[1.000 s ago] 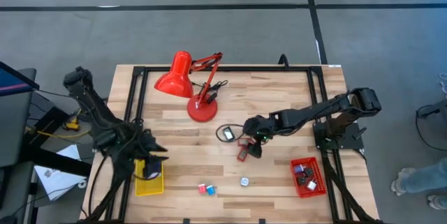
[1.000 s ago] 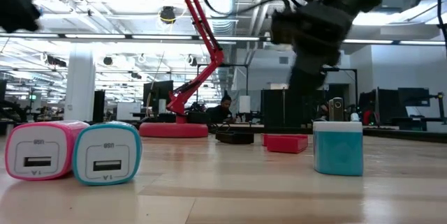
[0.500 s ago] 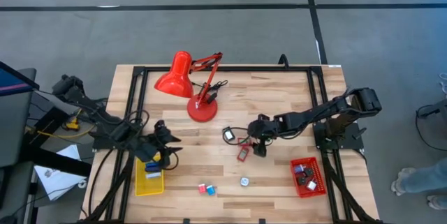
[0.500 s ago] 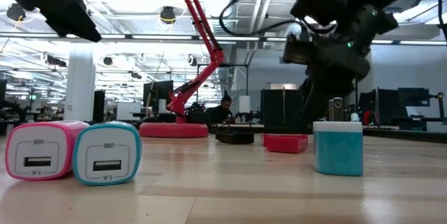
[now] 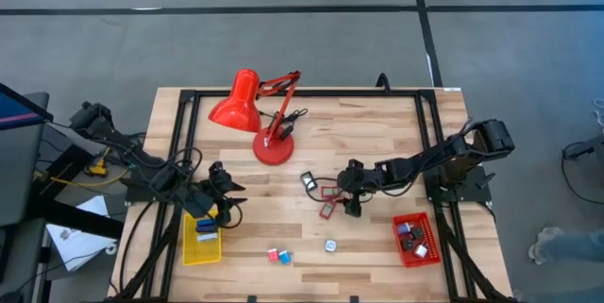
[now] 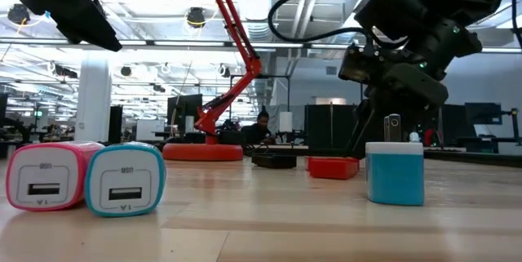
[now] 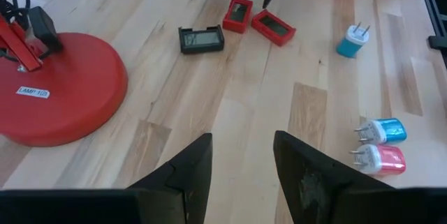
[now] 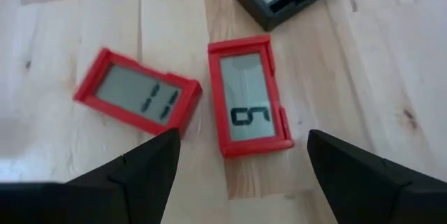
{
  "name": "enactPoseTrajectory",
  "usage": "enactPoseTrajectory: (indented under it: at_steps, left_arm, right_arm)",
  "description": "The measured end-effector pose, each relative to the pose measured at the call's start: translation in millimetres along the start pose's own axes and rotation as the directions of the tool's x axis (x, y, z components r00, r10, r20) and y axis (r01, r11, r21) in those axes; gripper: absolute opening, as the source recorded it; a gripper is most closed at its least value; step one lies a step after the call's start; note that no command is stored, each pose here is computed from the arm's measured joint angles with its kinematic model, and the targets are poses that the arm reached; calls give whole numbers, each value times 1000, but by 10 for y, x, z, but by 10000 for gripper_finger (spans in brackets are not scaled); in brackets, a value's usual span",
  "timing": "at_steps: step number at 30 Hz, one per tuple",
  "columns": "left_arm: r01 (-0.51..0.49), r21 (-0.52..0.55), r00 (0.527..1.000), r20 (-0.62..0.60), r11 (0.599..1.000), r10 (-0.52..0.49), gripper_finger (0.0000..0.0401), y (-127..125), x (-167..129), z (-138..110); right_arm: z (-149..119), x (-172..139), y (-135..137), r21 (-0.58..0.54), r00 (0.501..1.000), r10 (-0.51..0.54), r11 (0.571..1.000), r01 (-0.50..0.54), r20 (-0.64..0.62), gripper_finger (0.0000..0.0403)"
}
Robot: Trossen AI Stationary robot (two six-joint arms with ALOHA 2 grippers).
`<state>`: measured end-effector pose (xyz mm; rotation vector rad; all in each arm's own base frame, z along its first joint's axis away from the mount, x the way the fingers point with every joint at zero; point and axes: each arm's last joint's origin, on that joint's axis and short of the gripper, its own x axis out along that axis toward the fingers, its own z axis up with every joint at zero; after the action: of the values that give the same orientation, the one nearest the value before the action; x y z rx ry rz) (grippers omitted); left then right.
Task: Pick & Place Office items
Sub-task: Put the top red digital timer into the yellow bin
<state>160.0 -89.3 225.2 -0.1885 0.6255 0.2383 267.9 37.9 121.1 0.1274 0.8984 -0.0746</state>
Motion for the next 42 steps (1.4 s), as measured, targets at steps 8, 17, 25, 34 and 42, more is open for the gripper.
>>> enactPoseTrajectory:
  at_steps: [8,17,25,34,42]
  left_arm:
    - [10,-13,1000,17,1000,-9,148,-12,0,16]
    - [22,-27,999,33,999,-21,153,-25,-1,34]
    - [49,-110,992,121,993,-36,150,-50,11,139]
    - [159,-342,987,60,926,-147,171,59,266,300]
    - [292,-320,953,23,901,-301,209,-13,758,349]
  right_arm:
    - [-45,193,-23,0,1000,-23,1000,23,0,301]
    - [-59,227,-7,-9,999,-42,999,42,4,180]
    - [-10,202,44,-71,999,-46,996,46,3,138]
    - [605,-23,436,-359,979,-198,912,199,40,138]
    - [1145,-130,798,-555,971,-138,801,225,195,138]
